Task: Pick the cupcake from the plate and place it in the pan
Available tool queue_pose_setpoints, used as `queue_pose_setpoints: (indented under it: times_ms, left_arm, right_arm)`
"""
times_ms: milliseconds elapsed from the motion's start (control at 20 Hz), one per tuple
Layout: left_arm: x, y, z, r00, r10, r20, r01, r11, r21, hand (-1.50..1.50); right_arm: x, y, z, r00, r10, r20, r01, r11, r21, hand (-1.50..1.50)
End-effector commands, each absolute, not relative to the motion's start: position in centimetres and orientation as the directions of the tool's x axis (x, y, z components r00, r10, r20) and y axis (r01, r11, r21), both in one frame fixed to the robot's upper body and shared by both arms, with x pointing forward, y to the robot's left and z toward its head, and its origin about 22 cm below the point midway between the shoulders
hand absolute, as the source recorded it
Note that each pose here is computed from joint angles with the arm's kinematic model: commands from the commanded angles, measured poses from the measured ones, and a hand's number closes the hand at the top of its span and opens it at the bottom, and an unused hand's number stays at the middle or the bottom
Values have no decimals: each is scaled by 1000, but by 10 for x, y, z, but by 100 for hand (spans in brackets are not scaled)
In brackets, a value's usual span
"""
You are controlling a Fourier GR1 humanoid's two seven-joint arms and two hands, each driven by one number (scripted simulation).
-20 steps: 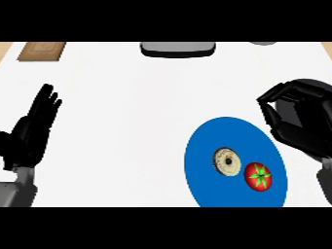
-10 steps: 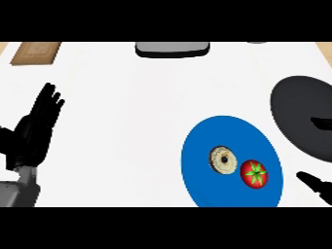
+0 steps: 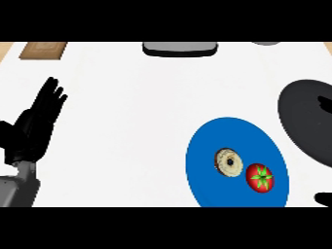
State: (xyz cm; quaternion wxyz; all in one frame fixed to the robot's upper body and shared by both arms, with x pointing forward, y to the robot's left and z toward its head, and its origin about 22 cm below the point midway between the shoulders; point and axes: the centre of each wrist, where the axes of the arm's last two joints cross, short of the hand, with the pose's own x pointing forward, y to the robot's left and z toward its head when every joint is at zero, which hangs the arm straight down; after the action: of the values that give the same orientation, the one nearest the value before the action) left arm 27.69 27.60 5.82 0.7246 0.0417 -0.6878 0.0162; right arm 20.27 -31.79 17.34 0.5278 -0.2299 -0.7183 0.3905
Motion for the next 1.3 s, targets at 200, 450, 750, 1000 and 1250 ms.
queue_pose_setpoints:
  times_ms: [200,450,750,1000,1250]
  left_arm:
    - [298,269,70,39,-41,998,-67,997,44,0]
    - [285,253,55,54,-45,998,-34,998,47,0]
    - [278,275,51,55,-36,998,-88,995,41,0]
    - [275,285,56,54,-41,998,-73,996,44,0]
    - [272,278,47,58,-47,997,-97,994,53,0]
  right_arm:
    - [233,-274,199,-284,889,358,-188,314,-931,-150]
    - [233,-250,180,-240,938,250,-434,127,-892,-150]
    - [241,-218,191,-266,944,195,-527,27,-850,-150]
    - [219,-192,179,-305,950,64,-485,-97,-869,-150]
    - [210,-177,187,-278,960,-32,-432,-155,-889,-150]
